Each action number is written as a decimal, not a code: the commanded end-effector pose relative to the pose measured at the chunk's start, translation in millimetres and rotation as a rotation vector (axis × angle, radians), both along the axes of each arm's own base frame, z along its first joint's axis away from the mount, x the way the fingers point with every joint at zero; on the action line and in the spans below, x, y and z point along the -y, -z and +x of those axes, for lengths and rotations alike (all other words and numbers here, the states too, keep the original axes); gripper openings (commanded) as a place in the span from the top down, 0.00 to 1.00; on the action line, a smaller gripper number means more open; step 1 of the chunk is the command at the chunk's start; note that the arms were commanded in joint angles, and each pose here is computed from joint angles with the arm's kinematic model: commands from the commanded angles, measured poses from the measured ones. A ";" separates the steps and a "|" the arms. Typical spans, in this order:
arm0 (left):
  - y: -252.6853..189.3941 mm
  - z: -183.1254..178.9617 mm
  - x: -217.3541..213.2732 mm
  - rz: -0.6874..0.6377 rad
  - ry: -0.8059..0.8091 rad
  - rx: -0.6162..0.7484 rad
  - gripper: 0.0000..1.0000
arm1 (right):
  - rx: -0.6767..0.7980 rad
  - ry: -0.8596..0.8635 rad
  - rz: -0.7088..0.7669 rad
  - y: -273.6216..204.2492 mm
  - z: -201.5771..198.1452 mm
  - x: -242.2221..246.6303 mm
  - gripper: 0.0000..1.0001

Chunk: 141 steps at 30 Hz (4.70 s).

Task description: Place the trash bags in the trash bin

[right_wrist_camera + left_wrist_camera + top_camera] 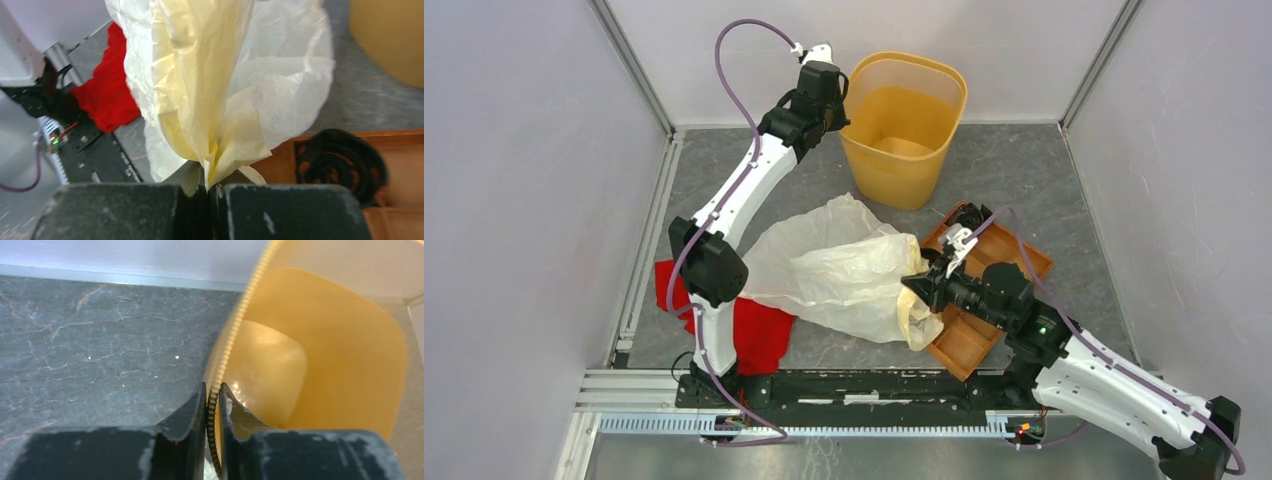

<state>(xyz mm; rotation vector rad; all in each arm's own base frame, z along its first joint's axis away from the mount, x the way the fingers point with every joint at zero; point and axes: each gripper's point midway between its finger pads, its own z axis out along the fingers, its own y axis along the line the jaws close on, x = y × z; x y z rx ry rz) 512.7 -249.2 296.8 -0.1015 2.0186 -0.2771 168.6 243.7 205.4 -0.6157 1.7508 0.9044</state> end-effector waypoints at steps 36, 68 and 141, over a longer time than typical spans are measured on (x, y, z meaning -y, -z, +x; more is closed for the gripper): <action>-21.8 -173.1 -101.3 0.075 0.014 -0.038 0.95 | 0.561 0.502 0.369 -402.4 35.9 97.4 0.99; -160.8 -271.2 -147.3 -0.273 0.054 0.547 0.12 | 0.267 1.160 0.042 -307.6 117.8 139.6 0.99; -75.5 -205.5 44.1 -0.429 0.717 0.008 0.34 | 0.469 0.764 -0.185 -308.6 163.8 34.6 1.00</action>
